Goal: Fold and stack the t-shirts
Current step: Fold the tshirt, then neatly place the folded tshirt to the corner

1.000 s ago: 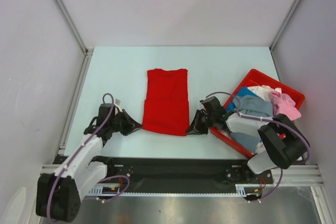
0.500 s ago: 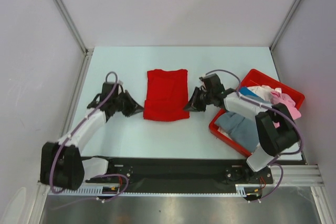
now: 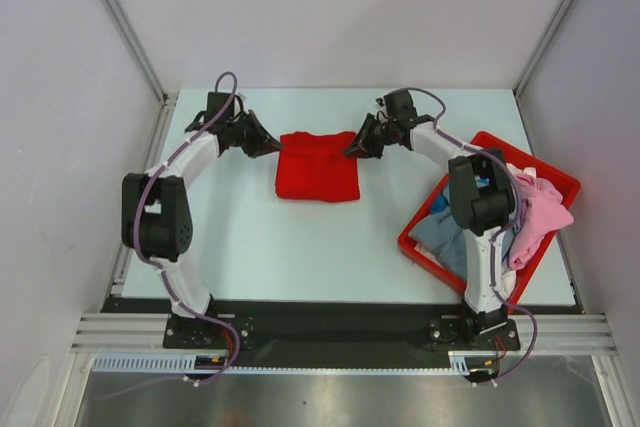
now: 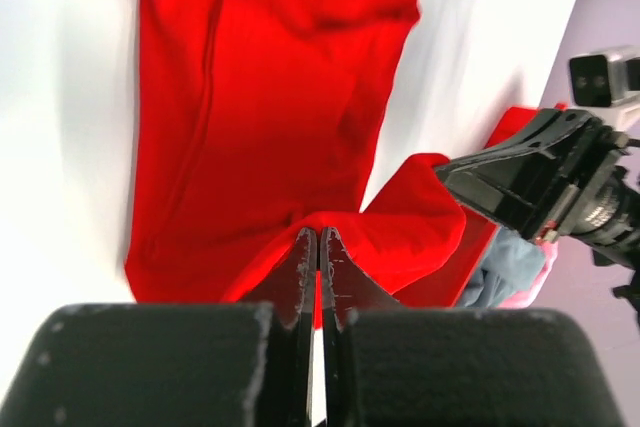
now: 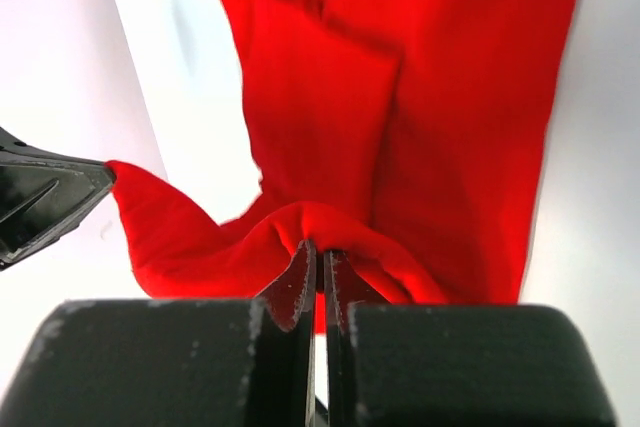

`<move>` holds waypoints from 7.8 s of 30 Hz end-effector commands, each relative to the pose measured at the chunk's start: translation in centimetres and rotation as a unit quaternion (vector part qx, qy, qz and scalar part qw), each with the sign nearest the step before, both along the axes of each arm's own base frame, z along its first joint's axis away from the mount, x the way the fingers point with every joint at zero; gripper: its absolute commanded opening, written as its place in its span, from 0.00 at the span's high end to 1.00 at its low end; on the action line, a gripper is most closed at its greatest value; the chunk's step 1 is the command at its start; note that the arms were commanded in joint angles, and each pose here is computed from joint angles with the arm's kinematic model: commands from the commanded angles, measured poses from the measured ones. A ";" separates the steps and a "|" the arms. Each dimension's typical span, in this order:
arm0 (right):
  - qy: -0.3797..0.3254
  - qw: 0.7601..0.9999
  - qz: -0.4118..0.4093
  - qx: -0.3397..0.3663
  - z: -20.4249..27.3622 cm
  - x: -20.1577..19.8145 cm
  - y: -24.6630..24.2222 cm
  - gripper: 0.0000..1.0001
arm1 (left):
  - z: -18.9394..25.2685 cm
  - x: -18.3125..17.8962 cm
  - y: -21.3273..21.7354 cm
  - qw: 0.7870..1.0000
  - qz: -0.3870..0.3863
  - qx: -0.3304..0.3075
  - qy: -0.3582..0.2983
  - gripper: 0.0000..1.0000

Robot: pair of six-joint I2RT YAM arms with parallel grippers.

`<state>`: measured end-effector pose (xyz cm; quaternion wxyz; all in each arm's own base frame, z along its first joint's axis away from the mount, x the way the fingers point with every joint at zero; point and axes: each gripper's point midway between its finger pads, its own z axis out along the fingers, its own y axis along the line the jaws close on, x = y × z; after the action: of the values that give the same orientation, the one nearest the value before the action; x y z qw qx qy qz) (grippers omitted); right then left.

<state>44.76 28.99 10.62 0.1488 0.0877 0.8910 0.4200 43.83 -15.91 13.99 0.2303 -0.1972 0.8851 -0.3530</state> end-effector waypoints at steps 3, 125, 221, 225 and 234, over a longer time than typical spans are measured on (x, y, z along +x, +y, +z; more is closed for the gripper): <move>-0.016 0.999 -0.003 0.035 2.2 4.1 0.6 1.00 | 2.9 5.0 -0.2 0.998 -0.016 -0.025 -0.052 1.00; -0.126 0.980 0.021 0.152 4.4 7.1 0.9 0.84 | -7.9 -3.1 -5.9 0.986 -0.112 -0.121 -0.028 0.76; 0.015 1.000 0.006 0.017 3.7 -11.1 -10.3 0.74 | -5.8 13.3 18.0 0.901 0.018 0.430 -0.063 1.00; 0.040 0.999 0.009 0.005 2.3 -11.2 -10.1 0.75 | -3.9 15.3 22.2 0.852 0.008 0.515 -0.096 1.00; 0.082 0.996 0.013 -0.020 0.3 -10.0 -9.6 0.75 | -1.6 19.9 28.6 0.757 -0.007 0.637 -0.145 1.00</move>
<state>33.57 19.03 10.45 0.0657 0.1161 0.9060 0.4018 61.84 9.56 9.75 0.4020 0.0148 0.8954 0.1909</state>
